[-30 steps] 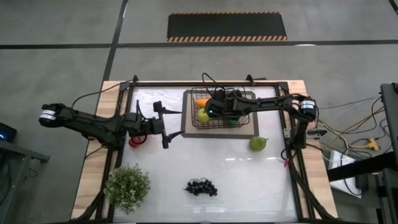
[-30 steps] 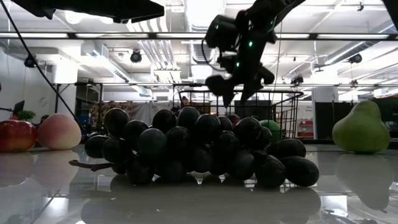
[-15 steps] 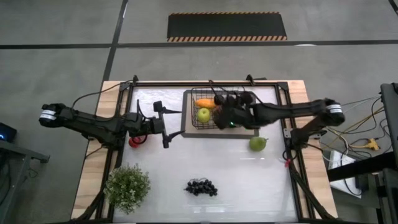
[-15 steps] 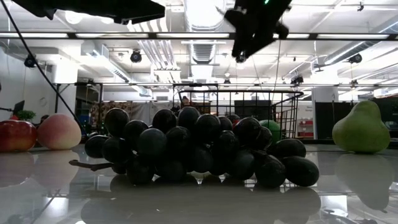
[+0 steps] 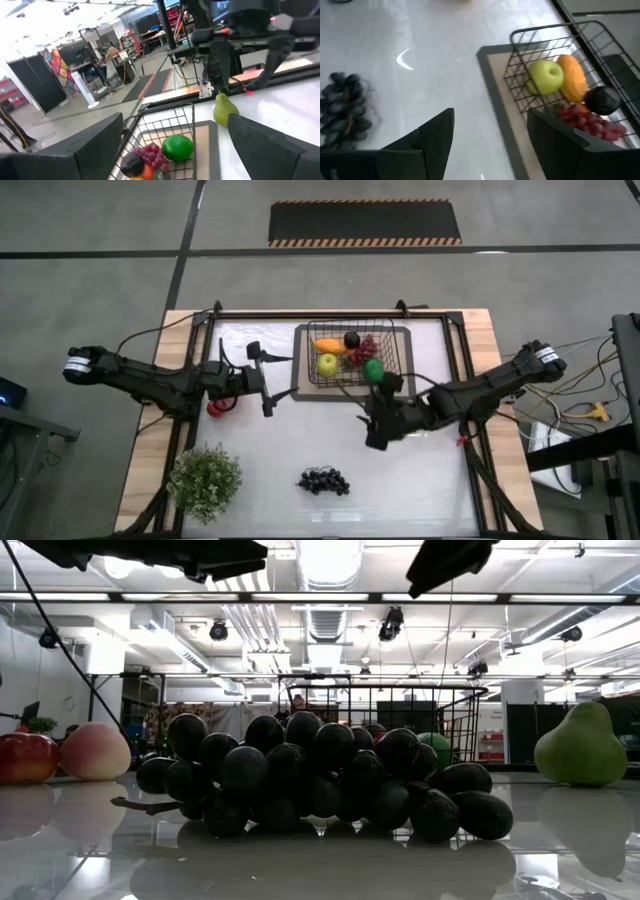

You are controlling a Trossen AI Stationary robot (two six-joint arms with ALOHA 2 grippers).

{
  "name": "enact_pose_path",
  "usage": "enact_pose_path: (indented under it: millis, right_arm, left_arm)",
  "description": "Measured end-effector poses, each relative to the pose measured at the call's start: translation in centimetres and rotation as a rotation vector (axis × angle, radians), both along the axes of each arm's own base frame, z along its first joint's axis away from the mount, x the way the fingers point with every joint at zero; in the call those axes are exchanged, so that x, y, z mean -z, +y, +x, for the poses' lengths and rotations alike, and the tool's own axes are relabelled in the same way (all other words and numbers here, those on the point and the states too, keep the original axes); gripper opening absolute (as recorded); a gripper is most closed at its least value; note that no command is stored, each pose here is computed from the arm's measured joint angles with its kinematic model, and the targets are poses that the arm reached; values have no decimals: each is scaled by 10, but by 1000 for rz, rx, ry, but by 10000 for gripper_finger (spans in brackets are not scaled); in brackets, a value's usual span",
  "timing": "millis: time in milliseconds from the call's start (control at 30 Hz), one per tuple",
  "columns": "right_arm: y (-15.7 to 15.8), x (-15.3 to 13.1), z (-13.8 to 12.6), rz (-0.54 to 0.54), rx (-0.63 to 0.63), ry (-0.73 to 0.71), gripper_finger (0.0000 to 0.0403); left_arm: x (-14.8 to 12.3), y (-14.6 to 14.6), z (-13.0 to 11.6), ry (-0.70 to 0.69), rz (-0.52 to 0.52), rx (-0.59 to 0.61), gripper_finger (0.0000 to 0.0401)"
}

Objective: Build produce basket
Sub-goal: Put the black grapes into the black wire basket

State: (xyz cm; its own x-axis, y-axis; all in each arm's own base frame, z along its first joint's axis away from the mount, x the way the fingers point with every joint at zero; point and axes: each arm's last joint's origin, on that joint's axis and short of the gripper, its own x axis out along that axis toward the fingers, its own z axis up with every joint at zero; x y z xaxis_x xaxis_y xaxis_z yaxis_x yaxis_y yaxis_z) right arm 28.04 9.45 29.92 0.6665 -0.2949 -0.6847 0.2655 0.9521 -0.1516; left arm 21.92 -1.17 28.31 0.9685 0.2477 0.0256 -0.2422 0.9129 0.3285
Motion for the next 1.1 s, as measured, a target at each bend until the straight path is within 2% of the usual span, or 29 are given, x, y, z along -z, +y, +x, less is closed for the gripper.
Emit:
enact_pose_path:
  millis: [233,433,733,833,967,1100]
  right_arm:
    - [20,9,-9,35,-33,9,242]
    - [34,21,-16,43,-80,1,273]
    - [44,48,-23,33,-149,-21,311]
    - [46,57,-23,45,-184,-50,313]
    - [50,68,-24,113,-255,-78,308]
    - [54,74,-27,123,-282,-87,307]
  left_arm:
    - [3,-1,2,-9,-107,14,341]
    - [11,-10,8,12,-215,117,341]
    - [24,-40,26,93,-310,219,341]
    - [26,-51,34,122,-340,241,341]
    - [32,-66,46,180,-378,267,341]
    - [40,-83,59,269,-418,280,341]
